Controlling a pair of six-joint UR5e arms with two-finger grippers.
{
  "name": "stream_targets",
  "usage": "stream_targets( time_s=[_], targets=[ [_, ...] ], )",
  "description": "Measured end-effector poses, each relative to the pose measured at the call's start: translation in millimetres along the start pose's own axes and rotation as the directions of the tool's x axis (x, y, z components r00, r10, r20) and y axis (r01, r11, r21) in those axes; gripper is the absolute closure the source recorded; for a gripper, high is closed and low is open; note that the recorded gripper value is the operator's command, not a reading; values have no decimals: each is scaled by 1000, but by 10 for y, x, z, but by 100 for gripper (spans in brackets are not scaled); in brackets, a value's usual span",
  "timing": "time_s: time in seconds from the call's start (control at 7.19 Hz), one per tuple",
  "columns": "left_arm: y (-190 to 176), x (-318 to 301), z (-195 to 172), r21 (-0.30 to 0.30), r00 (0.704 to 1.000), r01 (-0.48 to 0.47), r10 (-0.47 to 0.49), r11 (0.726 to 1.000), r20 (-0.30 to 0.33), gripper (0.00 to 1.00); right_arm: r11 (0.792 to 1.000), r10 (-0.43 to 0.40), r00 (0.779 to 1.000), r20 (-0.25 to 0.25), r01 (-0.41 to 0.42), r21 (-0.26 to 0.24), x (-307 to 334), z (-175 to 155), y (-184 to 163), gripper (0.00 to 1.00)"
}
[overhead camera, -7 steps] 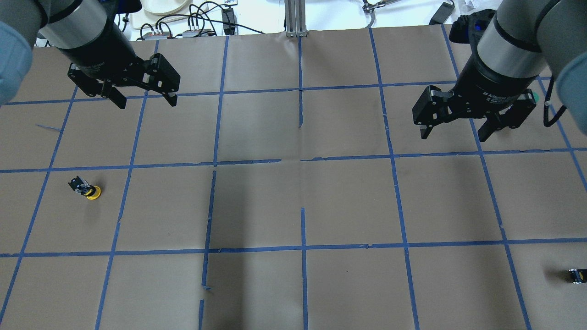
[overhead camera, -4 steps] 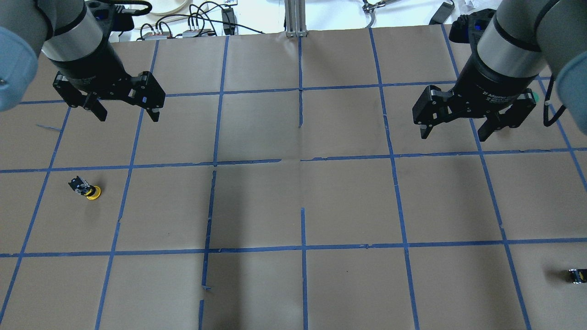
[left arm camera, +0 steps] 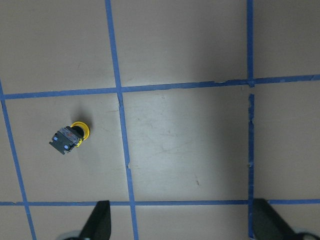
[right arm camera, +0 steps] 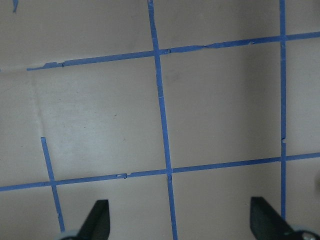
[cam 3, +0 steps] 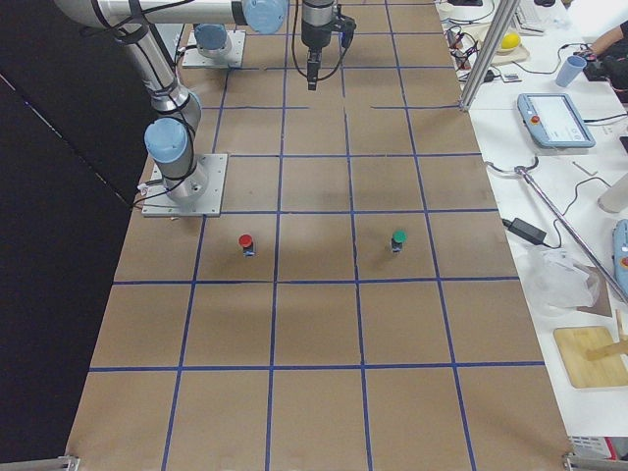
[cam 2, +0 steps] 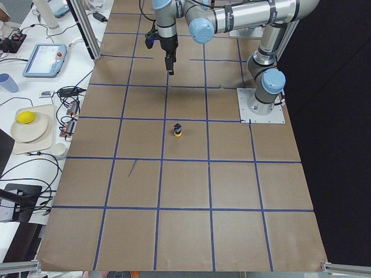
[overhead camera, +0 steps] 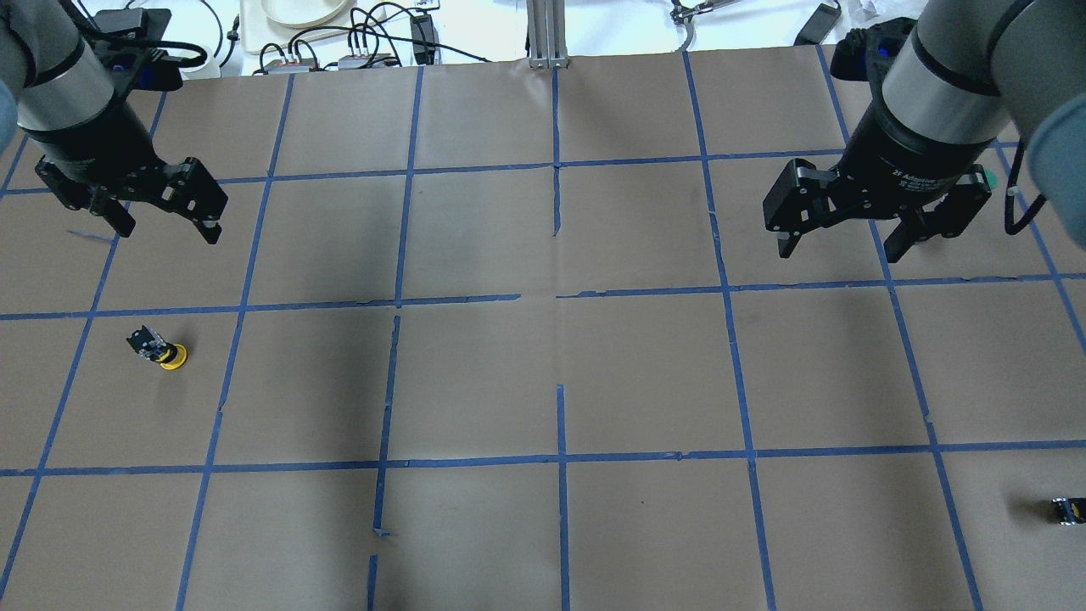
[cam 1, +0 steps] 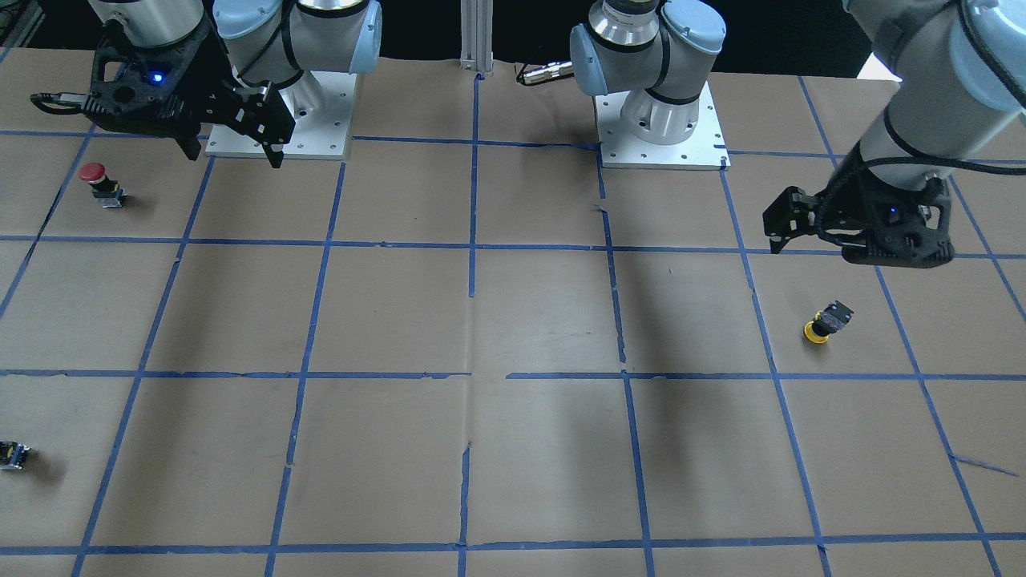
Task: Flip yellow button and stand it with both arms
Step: 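Move the left gripper over the yellow button lying on its side, then lower the left gripper and close it on the yellow button's body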
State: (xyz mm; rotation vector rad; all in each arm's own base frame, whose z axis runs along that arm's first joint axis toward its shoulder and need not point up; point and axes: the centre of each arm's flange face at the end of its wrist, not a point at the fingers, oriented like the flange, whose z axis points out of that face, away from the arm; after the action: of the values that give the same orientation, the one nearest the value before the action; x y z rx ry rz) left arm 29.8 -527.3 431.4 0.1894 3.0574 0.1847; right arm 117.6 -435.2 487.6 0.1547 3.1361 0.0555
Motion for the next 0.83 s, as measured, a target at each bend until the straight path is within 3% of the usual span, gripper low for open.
stream_targets(
  time_s=[0.14,0.42,0.7,0.83],
  targets=[
    [0,-323,178,-16,998,-63,63,998,-18,7,1000,0,1000,0,0,1,0,0,-1,0],
    [72,-812,534,9,981,-189,189,982,-31,7,1000,0,1000,1,0,-1,-1,1,0,0],
    [146,-1208,1011,52,942,-321,325,946,-82,6,1000,0,1000,0,0,-2,-1,4,0,0],
    [170,-1382,1261,72,909,-403,408,912,-83,6,1000,1,1000,1,-1,-1,-1,4,-2,0]
  ],
)
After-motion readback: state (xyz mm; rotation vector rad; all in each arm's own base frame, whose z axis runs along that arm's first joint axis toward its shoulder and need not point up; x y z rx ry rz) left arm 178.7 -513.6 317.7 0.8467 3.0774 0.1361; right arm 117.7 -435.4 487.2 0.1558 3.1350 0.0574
